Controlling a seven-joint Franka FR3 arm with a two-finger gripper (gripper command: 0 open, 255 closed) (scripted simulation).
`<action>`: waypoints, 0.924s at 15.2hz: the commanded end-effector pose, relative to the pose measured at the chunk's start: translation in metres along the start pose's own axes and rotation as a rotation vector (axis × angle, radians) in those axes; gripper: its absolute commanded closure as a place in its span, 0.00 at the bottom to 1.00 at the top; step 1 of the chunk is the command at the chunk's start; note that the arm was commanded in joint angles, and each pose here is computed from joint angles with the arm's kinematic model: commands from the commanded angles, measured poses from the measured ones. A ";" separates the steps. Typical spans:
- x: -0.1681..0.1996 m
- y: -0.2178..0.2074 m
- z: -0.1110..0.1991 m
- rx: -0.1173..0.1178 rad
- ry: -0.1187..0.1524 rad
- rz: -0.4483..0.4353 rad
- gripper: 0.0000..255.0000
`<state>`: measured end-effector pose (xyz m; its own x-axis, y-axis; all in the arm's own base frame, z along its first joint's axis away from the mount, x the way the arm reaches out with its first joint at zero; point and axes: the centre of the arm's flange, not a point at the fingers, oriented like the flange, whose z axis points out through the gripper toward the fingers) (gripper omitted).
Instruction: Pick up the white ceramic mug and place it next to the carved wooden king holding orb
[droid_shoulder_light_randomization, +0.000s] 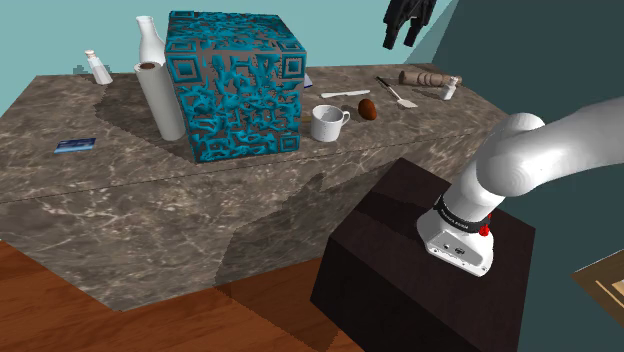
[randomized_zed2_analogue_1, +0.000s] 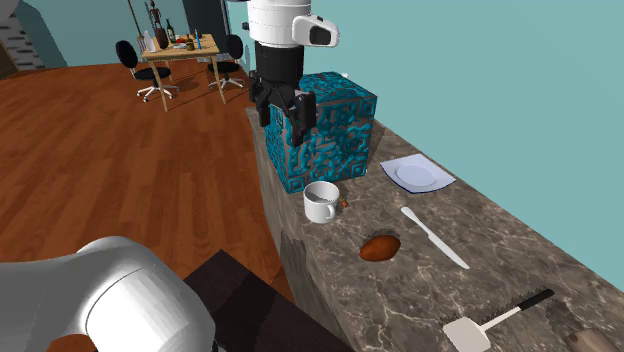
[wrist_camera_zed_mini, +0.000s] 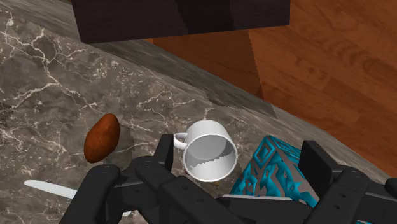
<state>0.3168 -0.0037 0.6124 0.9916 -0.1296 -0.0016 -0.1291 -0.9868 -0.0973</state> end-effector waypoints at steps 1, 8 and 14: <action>0.000 0.000 0.000 0.000 0.000 0.000 0.00; 0.051 -0.028 0.075 -0.048 -0.007 0.013 0.00; 0.095 -0.049 0.140 -0.088 -0.013 0.025 0.00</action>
<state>0.4091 0.0446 0.4887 0.9883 -0.1517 -0.0163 -0.1519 -0.9883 -0.0154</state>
